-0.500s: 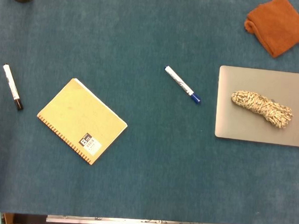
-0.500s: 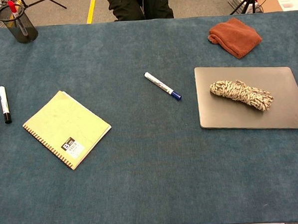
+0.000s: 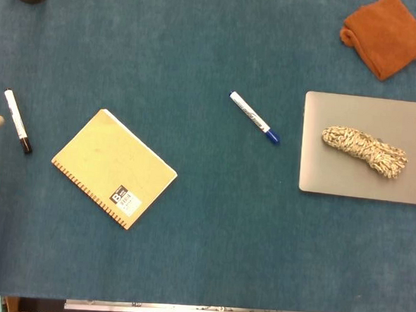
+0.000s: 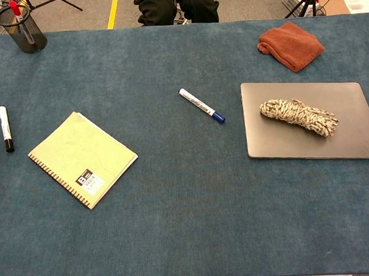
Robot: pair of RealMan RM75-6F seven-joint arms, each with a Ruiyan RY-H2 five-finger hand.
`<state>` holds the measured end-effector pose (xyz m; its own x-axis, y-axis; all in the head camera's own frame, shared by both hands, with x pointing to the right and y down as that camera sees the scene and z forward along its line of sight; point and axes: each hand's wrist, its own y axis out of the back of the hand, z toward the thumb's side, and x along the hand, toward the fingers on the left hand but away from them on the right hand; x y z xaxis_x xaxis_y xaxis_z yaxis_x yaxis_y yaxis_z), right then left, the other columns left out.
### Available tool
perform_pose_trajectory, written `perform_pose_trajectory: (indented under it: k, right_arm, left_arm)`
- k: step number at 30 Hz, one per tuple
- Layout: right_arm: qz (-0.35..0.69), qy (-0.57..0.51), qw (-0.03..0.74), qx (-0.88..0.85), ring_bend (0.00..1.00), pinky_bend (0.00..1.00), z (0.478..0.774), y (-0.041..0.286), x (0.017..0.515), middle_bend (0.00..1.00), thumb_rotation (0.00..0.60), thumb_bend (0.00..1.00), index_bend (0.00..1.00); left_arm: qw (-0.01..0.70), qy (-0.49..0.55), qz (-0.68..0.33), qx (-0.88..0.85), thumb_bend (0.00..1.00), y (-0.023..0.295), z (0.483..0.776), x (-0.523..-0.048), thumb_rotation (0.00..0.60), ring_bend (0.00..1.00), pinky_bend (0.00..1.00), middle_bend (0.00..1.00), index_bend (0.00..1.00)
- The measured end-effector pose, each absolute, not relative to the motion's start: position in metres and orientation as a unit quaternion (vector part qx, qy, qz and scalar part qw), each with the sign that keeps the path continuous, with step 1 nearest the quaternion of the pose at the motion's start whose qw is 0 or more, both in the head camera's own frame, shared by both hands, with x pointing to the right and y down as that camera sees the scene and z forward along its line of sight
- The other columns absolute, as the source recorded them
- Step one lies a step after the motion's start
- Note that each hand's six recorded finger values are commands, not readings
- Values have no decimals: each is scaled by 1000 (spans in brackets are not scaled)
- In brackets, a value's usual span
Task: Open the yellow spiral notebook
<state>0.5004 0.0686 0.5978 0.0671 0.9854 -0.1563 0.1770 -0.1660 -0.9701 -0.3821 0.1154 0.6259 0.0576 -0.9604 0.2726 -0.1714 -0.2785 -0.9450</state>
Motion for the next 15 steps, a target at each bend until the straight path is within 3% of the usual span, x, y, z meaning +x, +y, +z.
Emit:
perform_pose_trajectory:
  k: [15]
  right_arm:
    - [483,-486,427,-590,101,178,593,65,500,209,600,192,158]
  left_arm:
    - [402,326,-452,-726,433,109,643,-338,600,0,0,104,217]
